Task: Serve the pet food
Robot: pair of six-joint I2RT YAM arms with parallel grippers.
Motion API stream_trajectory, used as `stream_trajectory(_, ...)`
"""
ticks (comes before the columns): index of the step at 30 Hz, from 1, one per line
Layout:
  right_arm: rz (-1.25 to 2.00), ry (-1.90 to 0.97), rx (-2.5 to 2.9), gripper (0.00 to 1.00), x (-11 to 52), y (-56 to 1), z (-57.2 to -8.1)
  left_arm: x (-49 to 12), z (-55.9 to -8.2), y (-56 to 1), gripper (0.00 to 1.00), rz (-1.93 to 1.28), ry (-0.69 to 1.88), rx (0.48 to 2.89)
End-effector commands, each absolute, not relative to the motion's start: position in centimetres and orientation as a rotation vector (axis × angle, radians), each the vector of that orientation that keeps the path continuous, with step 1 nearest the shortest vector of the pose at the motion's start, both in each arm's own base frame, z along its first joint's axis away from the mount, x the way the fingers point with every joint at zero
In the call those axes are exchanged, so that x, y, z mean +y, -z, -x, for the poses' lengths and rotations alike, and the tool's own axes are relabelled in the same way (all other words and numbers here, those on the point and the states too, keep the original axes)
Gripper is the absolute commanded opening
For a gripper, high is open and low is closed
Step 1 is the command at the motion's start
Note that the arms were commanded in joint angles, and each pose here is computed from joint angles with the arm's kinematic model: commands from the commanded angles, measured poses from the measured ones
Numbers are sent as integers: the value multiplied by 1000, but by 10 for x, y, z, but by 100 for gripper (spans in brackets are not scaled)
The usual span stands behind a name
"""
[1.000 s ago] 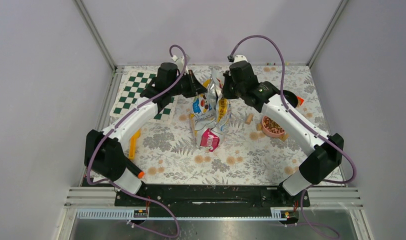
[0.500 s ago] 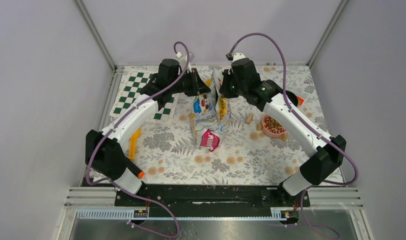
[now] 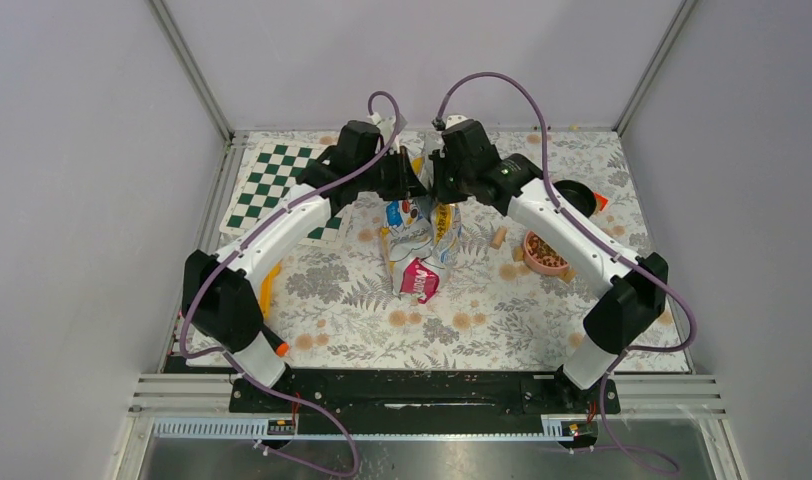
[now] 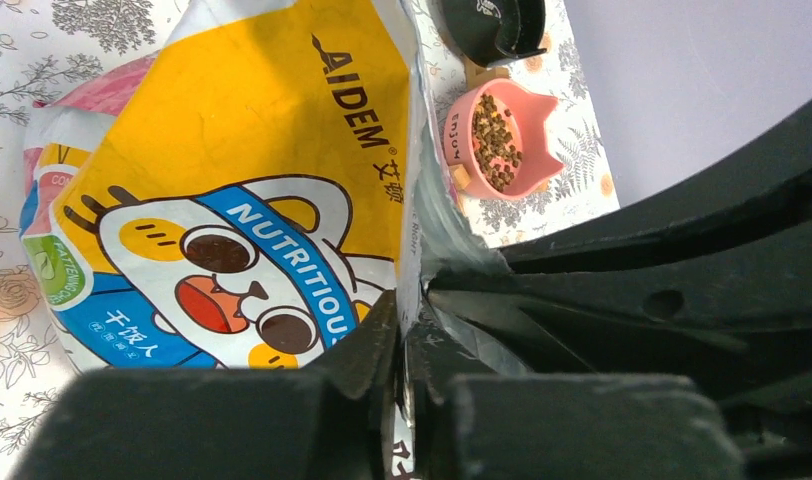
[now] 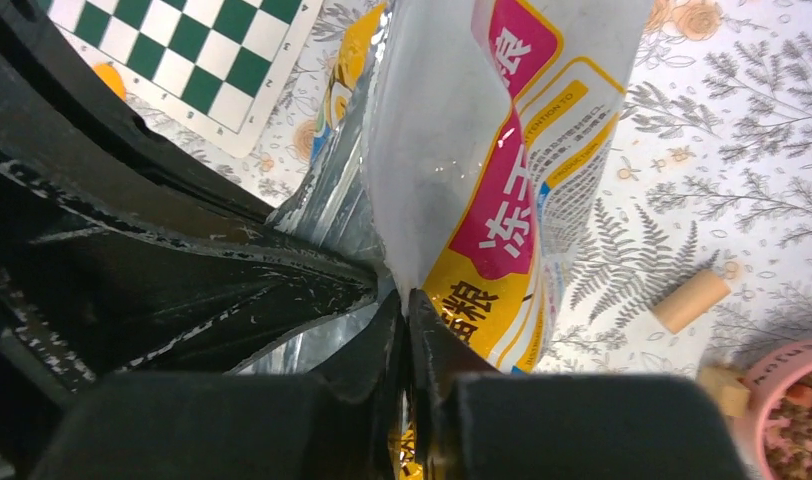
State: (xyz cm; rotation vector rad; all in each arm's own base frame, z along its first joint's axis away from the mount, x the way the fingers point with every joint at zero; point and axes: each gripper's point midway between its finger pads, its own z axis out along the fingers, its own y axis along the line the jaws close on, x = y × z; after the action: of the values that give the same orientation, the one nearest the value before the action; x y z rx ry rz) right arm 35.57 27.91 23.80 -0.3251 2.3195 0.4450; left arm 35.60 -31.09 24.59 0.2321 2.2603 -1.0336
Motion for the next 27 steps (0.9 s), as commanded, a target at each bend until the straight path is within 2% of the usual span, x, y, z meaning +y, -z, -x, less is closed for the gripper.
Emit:
stream_trajectory(1,312,-386,2290,1,272,-256,-355,-302,-370,-277,0,-221,935,2175)
stream_trajectory(6,247,-263,2193,0,242,-295,-357,-274,-377,-309,0,-204,760,2123)
stream_trajectory(14,219,-152,2066,0,213,-356,-368,-194,-395,-366,0,-111,524,2032)
stream_trajectory(20,199,-173,2014,0,212,-388,-375,-156,-395,-398,0,-78,473,1959)
stream_trajectory(24,206,-212,2051,0,220,-375,-373,-161,-389,-379,0,-105,516,2002)
stream_trajectory(25,210,-219,2072,5,223,-367,-372,-162,-388,-370,0,-102,521,2020)
stream_trajectory(27,234,-238,2114,28,228,-349,-370,-163,-388,-357,18,-88,529,2048)
